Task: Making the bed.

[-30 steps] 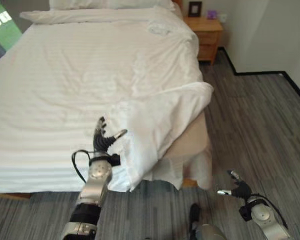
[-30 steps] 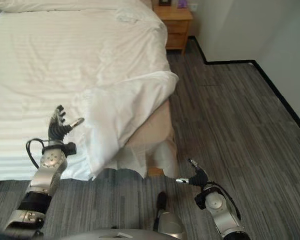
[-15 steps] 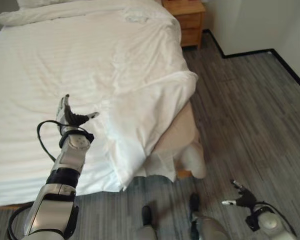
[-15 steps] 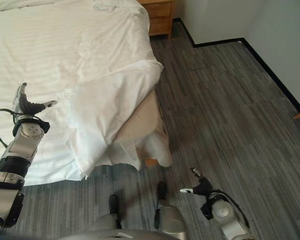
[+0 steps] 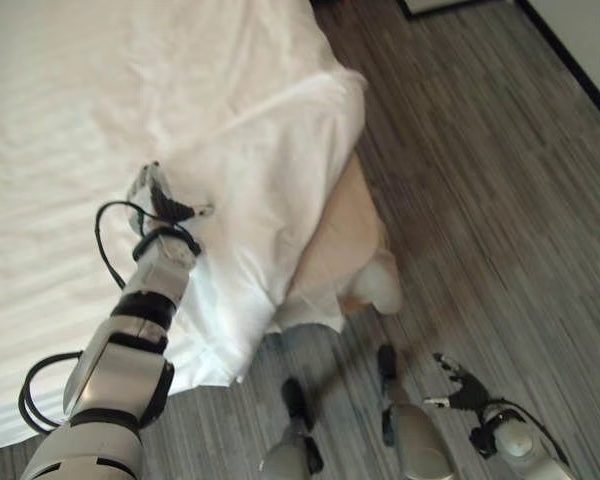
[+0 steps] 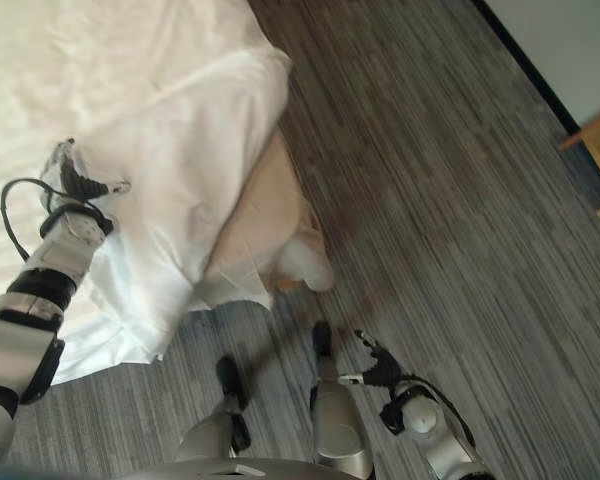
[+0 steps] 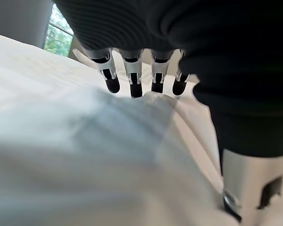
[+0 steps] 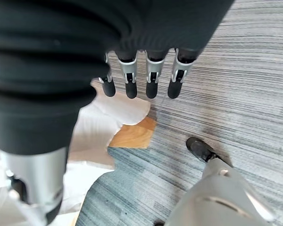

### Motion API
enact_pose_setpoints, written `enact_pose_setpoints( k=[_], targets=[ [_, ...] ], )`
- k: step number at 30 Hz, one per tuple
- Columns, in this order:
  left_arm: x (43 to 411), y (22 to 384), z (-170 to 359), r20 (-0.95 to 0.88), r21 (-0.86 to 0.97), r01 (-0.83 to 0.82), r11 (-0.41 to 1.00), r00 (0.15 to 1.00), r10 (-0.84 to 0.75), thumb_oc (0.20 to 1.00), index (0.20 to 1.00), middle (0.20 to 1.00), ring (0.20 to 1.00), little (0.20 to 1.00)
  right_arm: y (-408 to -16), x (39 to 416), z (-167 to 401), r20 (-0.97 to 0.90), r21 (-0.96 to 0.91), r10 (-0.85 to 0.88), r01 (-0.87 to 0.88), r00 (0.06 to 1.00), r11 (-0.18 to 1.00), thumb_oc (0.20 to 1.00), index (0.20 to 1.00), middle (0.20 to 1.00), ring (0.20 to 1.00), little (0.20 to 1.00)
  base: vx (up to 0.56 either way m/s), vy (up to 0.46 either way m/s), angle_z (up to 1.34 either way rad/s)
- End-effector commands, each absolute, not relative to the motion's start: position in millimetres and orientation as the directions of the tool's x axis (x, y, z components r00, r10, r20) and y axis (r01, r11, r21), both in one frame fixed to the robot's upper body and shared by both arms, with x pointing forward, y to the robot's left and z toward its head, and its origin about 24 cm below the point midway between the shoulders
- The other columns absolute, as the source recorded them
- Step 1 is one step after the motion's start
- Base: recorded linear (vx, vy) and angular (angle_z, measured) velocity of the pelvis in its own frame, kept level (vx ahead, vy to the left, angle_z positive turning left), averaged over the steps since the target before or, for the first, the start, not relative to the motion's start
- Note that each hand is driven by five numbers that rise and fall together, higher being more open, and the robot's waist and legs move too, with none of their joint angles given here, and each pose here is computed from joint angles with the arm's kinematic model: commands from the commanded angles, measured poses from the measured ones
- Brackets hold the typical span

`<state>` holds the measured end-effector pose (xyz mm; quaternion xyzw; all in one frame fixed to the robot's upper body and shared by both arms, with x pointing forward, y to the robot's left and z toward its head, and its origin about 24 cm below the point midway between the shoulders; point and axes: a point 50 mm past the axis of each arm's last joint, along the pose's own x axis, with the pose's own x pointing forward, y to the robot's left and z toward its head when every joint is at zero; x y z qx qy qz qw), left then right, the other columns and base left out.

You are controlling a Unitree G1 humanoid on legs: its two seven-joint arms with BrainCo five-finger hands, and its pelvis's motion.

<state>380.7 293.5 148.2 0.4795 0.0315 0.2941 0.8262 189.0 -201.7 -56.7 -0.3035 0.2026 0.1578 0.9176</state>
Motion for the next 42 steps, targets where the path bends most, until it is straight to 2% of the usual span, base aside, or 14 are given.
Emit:
enact_pose_setpoints(
  k=[1, 5, 10, 12, 13, 17, 21, 27, 28, 30, 32, 34, 37, 42],
  targets=[
    [385.3, 299.7, 169.7, 0.275, 0.827, -0.475, 0.301, 0.809, 0.520, 0.200, 0.200, 0.200, 0.200, 0.200, -204.9, 197.5, -48.7, -0.411, -0.497, 0.160, -0.368, 0.898, 0.786, 1.000, 1.000, 1.000, 1.000, 1.000, -0.05, 0.008, -0.07],
    [378.9, 270.7, 95.9, 0.007, 0.849, -0.294, 0.439, 0.837, 0.547, 0.200, 0.200, 0.200, 0.200, 0.200, -186.1, 192.1, -59.0, -0.430, -0.457, 0.200, -0.403, 0.881, 0.793, 1.000, 1.000, 1.000, 1.000, 1.000, 0.02, -0.008, 0.00],
    [377.0, 219.0, 64.0, -0.057, 0.747, -0.254, 0.615, 0.897, 0.439, 0.200, 0.200, 0.200, 0.200, 0.200, -185.0, 181.1, -65.4, -0.462, -0.443, 0.206, -0.425, 0.863, 0.789, 1.000, 1.000, 1.000, 1.000, 1.000, 0.03, -0.017, 0.01],
    [373.6, 186.3, 58.0, -0.036, 0.653, -0.233, 0.721, 0.941, 0.337, 0.200, 0.200, 0.200, 0.200, 0.200, -185.6, 174.0, -70.4, -0.487, -0.446, 0.201, -0.440, 0.850, 0.780, 1.000, 1.000, 1.000, 1.000, 1.000, 0.10, -0.035, 0.11],
    [366.0, 145.7, 62.6, 0.020, 0.524, -0.182, 0.832, 0.979, 0.201, 0.200, 0.200, 0.200, 0.200, 0.200, -187.7, 164.1, -78.4, -0.528, -0.457, 0.186, -0.462, 0.829, 0.760, 1.000, 1.000, 1.000, 1.000, 1.000, 0.08, -0.020, 0.22],
    [344.0, 89.2, 65.8, 0.071, 0.434, 0.006, 0.901, 0.997, -0.041, 0.200, 0.200, 0.200, 0.200, 0.200, -191.2, 155.5, -89.5, -0.580, -0.475, 0.145, -0.477, 0.802, 0.739, 1.000, 1.000, 1.000, 1.000, 1.000, 0.06, -0.005, 0.30],
    [307.4, 21.8, 56.0, 0.038, 0.442, 0.317, 0.839, 0.928, -0.371, 0.200, 0.200, 0.200, 0.200, 0.200, -191.3, 152.2, -100.3, -0.621, -0.459, 0.101, -0.464, 0.778, 0.758, 1.000, 1.000, 1.000, 1.000, 1.000, 0.02, 0.000, 0.10],
    [268.6, -39.9, 38.9, -0.056, 0.437, 0.587, 0.682, 0.774, -0.631, 0.200, 0.200, 0.200, 0.200, 0.200, -195.3, 142.9, -112.8, -0.665, -0.452, 0.040, -0.445, 0.746, 0.773, 1.000, 1.000, 1.000, 1.000, 1.000, -0.01, 0.010, -0.05],
    [268.6, -40.0, 38.9, -0.056, 0.437, 0.587, 0.682, 0.774, -0.631, 0.341, 0.341, 0.341, 0.341, 0.341, -195.3, 142.9, -112.8, -0.665, -0.452, 0.040, -0.445, 0.746, 0.773, 1.000, 1.000, 1.000, 1.000, 1.000, -0.01, 0.022, -0.16],
    [252.7, -62.8, 34.7, -0.088, 0.403, 0.677, 0.615, 0.698, -0.711, 1.000, 1.000, 1.000, 1.000, 1.000, -200.8, 135.7, -118.9, -0.689, -0.451, 0.007, -0.436, 0.724, 0.779, 1.000, 1.000, 1.000, 1.000, 1.000, -0.01, 0.040, -0.24],
    [223.0, -85.3, 31.4, -0.125, 0.318, 0.841, 0.437, 0.494, -0.860, 1.000, 1.000, 1.000, 1.000, 1.000, -231.4, 121.0, -130.1, -0.732, -0.508, -0.156, -0.379, 0.663, 0.774, 1.000, 1.000, 1.000, 1.000, 1.000, -0.03, 0.084, -0.33],
    [214.4, -84.7, 32.6, -0.123, 0.308, 0.877, 0.369, 0.421, -0.899, 1.000, 1.000, 1.000, 1.000, 1.000, -247.6, 119.5, -127.6, -0.716, -0.545, -0.227, -0.325, 0.660, 0.773, 1.000, 1.000, 1.000, 1.000, 1.000, 0.02, 0.064, -0.53],
    [206.2, -86.9, 28.0, -0.149, 0.294, 0.908, 0.299, 0.353, -0.924, 1.000, 1.000, 1.000, 1.000, 1.000, -271.6, 110.9, -124.3, -0.702, -0.571, -0.326, -0.227, 0.633, 0.789, 1.000, 1.000, 1.000, 1.000, 1.000, 0.04, 0.044, -0.40],
    [209.6, -84.2, 43.1, -0.065, 0.201, 0.915, 0.350, 0.369, -0.927, 1.000, 1.000, 1.000, 1.000, 1.000, -302.7, 97.7, -115.9, -0.674, -0.629, -0.437, -0.151, 0.596, 0.763, 1.000, 1.000, 1.000, 1.000, 1.000, 0.00, 0.013, -0.14]
  ],
)
